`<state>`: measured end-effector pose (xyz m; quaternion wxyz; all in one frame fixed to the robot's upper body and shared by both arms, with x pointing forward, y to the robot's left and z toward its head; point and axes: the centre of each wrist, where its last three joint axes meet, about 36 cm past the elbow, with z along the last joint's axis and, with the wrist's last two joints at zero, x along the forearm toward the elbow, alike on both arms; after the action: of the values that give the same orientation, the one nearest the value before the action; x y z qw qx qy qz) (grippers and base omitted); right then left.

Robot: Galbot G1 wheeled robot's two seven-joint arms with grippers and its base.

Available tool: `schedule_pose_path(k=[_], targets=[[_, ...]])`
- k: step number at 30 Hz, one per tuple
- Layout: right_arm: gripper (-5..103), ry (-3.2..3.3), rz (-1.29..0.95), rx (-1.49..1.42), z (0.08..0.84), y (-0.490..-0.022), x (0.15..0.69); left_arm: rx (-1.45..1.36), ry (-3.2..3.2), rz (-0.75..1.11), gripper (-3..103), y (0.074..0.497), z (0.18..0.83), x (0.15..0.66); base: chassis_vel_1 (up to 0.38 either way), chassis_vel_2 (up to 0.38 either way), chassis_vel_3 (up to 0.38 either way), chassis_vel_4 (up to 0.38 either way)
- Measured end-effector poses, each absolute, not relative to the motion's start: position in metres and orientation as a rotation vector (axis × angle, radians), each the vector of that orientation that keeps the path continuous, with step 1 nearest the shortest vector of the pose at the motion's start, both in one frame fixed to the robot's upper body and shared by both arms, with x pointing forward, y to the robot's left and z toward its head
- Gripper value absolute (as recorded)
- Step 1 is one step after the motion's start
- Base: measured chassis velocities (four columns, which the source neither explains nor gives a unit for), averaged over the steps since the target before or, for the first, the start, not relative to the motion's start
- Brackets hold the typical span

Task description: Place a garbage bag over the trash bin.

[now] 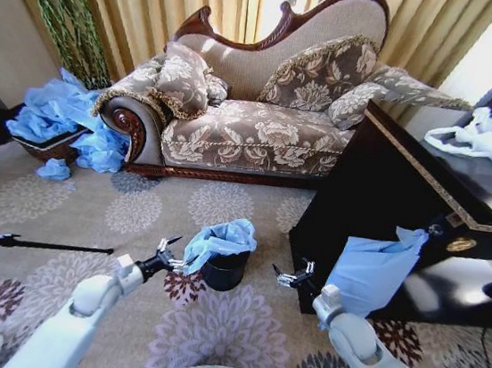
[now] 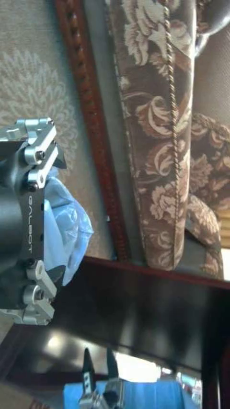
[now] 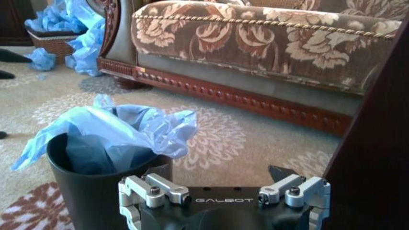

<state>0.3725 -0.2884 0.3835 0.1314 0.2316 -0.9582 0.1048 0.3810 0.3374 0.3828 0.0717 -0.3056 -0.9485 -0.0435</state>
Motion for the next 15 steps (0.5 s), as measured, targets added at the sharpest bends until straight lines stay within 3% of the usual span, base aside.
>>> schedule_pose_path(k=[4,9,15], targets=[[100,-2.791,0.302,0.66,0.382,-0.292,0.373,-0.866,-2.823,-0.12,100,0.31,0.371,0.392,0.0,0.0,0.0,0.0],[100,-2.795,0.307,0.657,0.38,-0.297,0.375,-0.857,-2.766,-0.208,102,0.303,0.362,0.399,0.0,0.0,0.0,0.0],[100,-2.802,0.305,0.647,0.375,-0.303,0.379,-0.847,-2.728,-0.276,98,0.301,0.351,0.41,0.0,0.0,0.0,0.0]])
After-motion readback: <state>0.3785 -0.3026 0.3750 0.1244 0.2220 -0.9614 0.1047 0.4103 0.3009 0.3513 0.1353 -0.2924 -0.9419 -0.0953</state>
